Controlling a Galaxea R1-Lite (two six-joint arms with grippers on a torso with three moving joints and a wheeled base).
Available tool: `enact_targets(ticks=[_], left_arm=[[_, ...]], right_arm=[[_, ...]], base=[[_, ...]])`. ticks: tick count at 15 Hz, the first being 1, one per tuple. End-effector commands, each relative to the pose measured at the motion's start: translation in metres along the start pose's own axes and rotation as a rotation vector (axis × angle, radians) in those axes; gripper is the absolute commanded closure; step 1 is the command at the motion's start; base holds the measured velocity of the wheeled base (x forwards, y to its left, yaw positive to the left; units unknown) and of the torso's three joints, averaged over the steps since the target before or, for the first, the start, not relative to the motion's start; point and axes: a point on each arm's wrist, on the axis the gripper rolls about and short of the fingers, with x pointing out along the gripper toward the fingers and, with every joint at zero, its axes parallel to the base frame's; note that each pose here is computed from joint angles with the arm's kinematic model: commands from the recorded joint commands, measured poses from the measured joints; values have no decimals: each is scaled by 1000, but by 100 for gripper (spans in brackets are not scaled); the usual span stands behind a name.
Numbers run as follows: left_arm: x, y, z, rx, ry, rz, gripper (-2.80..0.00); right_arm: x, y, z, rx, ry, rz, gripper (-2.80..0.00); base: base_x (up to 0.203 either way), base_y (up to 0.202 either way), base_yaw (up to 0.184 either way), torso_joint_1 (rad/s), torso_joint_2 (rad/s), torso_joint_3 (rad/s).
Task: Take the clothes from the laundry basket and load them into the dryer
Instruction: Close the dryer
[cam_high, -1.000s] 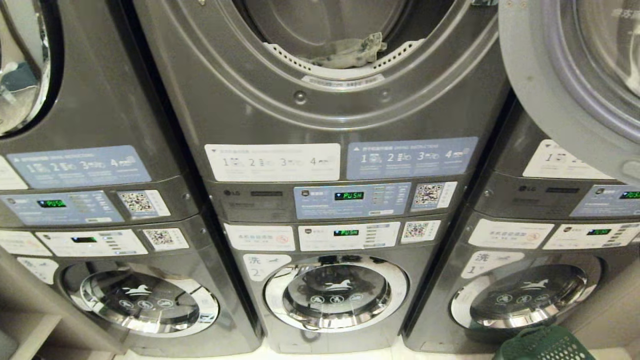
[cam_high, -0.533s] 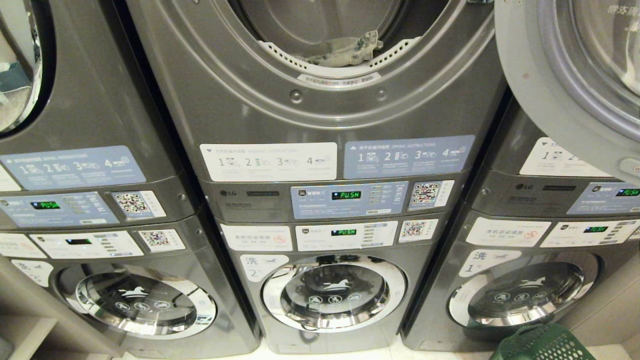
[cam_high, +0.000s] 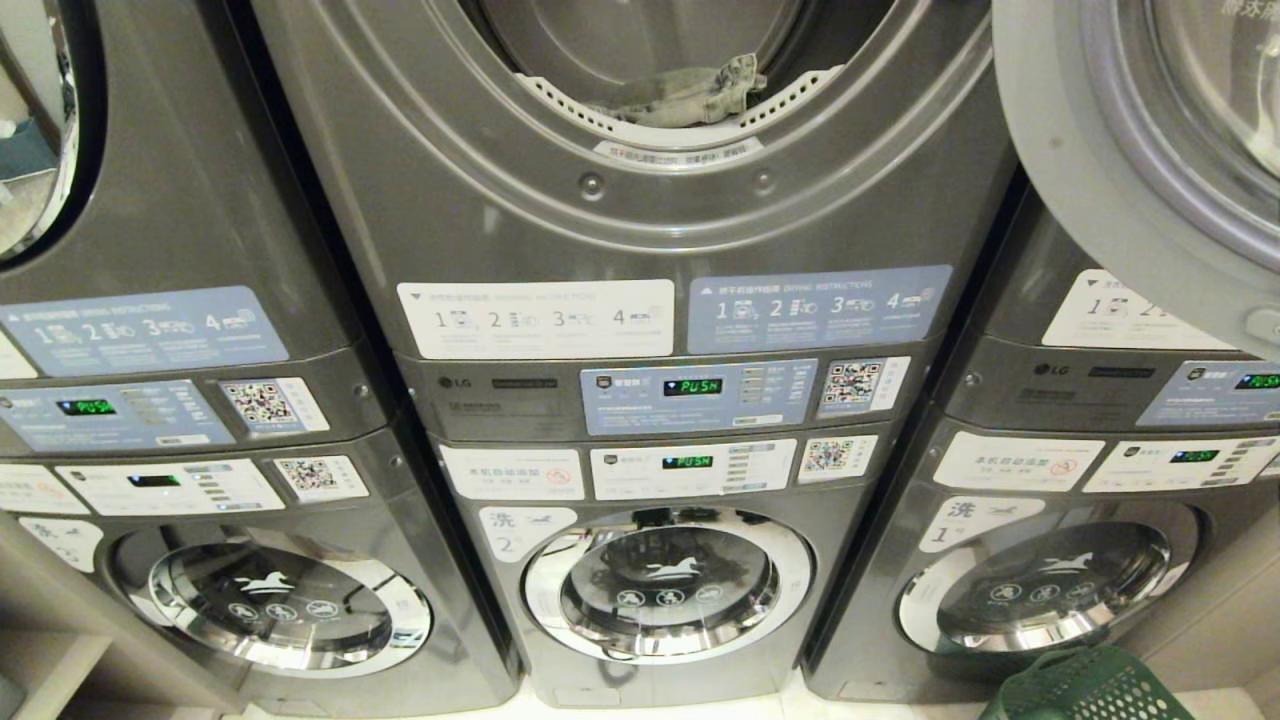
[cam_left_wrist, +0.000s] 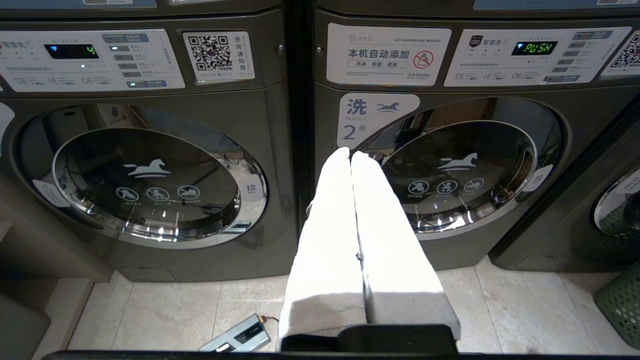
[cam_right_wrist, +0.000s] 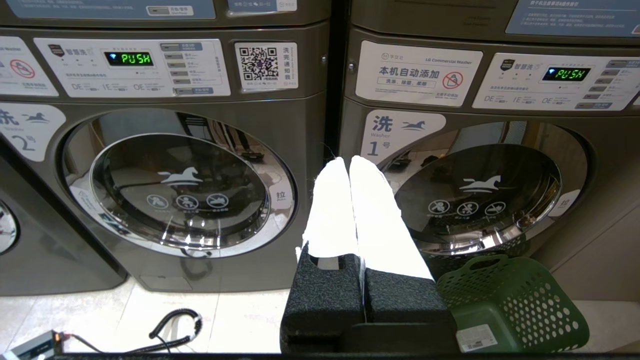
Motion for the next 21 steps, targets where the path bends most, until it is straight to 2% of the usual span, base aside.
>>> enact_targets(ticks=[1, 21], left_arm=[[0, 0, 0, 0, 0, 0, 0], [0, 0, 0, 0, 0, 0, 0]], right_arm=[[0, 0, 0, -3, 0, 1, 0], [0, 0, 0, -15, -3, 7, 0]], base=[[0, 0, 0, -65, 124, 56], [0, 0, 0, -58, 120, 62]])
